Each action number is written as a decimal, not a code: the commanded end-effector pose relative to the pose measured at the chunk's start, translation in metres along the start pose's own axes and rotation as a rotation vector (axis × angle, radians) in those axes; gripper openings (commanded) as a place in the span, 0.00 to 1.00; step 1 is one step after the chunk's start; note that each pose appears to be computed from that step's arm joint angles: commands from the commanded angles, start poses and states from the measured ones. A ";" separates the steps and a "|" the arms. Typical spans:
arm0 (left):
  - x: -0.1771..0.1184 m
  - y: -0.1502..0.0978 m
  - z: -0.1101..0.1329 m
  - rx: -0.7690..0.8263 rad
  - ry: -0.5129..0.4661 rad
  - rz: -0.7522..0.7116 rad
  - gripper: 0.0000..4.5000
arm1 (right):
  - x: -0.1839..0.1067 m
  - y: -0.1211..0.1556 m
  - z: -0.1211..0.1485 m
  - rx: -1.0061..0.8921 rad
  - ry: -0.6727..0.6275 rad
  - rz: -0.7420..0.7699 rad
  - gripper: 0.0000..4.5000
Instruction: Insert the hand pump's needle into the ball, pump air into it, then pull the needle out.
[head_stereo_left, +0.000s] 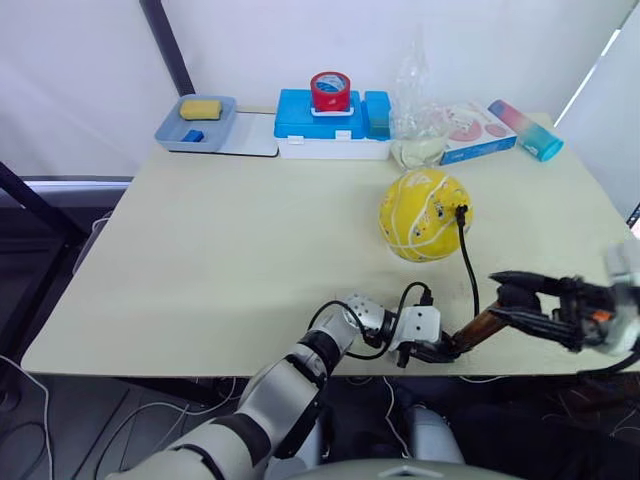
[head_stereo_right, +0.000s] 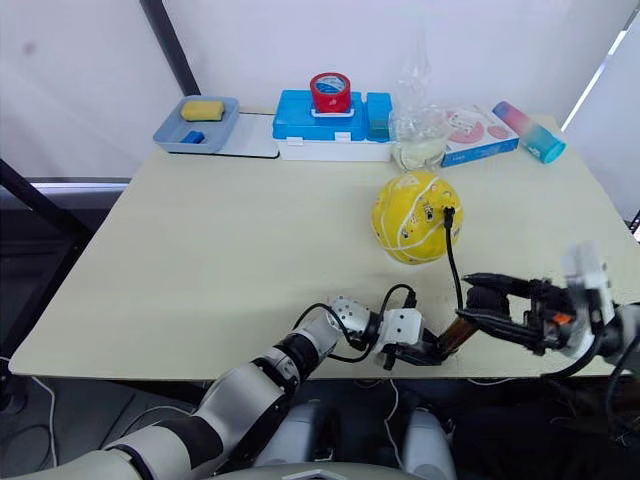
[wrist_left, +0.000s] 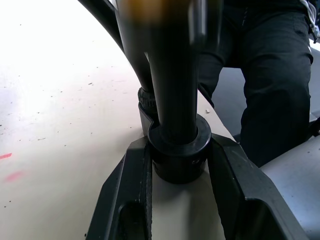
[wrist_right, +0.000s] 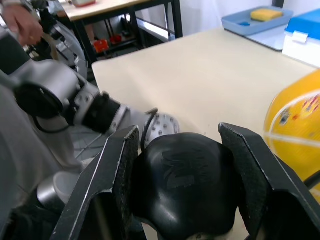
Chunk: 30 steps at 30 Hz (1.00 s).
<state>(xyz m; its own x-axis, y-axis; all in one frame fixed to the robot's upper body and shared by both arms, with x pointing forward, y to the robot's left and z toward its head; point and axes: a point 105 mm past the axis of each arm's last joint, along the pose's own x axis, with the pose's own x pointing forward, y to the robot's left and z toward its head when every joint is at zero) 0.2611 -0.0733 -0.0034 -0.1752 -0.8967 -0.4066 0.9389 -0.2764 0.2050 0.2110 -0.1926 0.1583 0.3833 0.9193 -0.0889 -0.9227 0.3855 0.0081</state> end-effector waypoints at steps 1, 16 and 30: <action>0.002 -0.018 -0.021 -0.037 0.083 -0.061 0.24 | 0.001 -0.007 -0.023 -0.017 0.054 -0.052 0.45; -0.007 -0.019 -0.027 -0.035 0.089 -0.069 0.24 | -0.021 0.003 0.095 -0.105 -0.150 0.015 0.45; -0.005 -0.019 -0.027 -0.026 0.101 -0.064 0.24 | -0.029 0.005 0.127 -0.097 -0.113 0.034 0.45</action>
<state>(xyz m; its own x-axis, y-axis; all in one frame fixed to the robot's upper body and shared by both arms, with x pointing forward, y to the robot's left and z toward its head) 0.2622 -0.0713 -0.0015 -0.1721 -0.9015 -0.3971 0.9352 -0.2763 0.2217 0.2044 -0.2019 0.2680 0.3189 0.9475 -0.0221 -0.9472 0.3195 0.0268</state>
